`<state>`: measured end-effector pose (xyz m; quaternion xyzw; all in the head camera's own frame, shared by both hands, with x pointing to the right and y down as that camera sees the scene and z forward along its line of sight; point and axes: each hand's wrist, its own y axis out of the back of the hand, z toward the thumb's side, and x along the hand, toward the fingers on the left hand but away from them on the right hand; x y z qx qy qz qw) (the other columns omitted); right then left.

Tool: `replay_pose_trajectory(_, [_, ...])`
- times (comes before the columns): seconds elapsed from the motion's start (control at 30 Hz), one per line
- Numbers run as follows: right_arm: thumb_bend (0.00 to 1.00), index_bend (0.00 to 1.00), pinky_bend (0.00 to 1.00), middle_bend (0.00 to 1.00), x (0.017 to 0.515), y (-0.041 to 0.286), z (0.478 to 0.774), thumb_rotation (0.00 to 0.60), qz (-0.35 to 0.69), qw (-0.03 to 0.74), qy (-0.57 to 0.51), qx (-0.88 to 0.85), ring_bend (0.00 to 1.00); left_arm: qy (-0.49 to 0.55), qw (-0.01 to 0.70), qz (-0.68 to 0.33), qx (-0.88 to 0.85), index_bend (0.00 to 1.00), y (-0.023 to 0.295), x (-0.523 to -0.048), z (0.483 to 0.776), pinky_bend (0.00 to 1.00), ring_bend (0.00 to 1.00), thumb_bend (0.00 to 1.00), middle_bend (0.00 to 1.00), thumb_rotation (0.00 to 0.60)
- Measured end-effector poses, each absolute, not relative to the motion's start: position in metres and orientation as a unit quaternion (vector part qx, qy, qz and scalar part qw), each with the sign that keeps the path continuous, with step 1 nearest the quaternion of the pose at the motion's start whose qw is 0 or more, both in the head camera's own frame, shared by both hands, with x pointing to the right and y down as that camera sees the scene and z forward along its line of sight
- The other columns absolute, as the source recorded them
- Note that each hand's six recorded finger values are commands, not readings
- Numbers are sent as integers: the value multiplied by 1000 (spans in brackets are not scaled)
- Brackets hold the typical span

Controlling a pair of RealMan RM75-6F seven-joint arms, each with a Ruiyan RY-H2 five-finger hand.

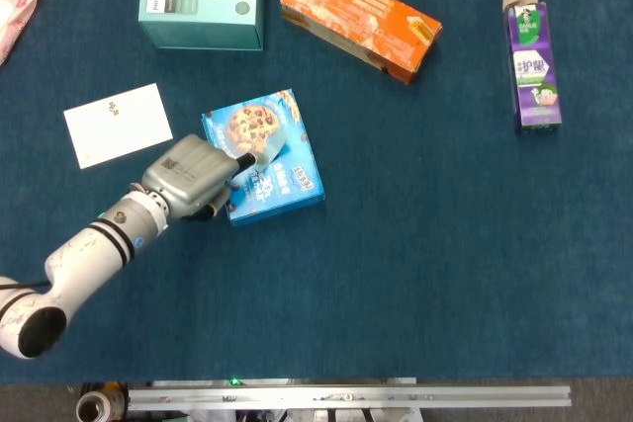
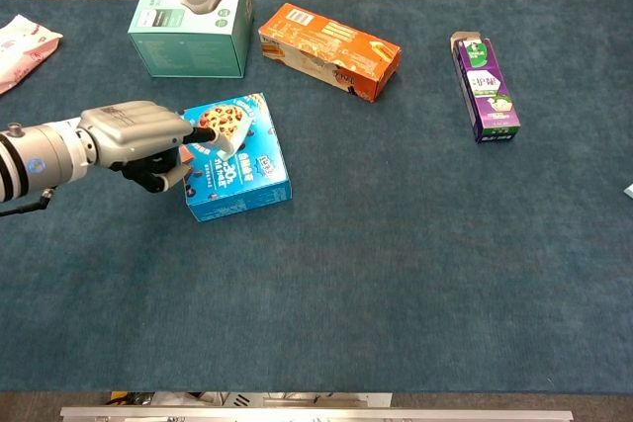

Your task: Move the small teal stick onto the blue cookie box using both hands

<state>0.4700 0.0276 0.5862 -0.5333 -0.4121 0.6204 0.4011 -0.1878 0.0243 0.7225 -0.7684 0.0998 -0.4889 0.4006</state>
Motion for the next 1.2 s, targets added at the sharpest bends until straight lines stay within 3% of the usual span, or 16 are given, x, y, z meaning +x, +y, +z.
replay_pose_trajectory(0.47, [366,456,640,648,469,29,584,600,619,402,-414,-533,654,95,396,-497,-767,144,26,-192,727,1000,1000,811,1000,600])
replay_pose_trajectory(0.9, [367,456,640,648,472,28,578,600,612,404,-426,-530,653,142,400,-495,-758,144,19,-211,705,1000,983,809,976,600])
replay_pose_trajectory(1.1, [354,424,640,610,484,31,576,600,612,395,-445,-522,581,209,398,-496,-743,125,17,-237,693,860,702,693,726,600])
replay_pose_trajectory(1.2, [265,366,635,533,492,34,578,600,614,387,-453,-519,495,254,391,-501,-729,125,19,-259,687,695,509,556,526,600])
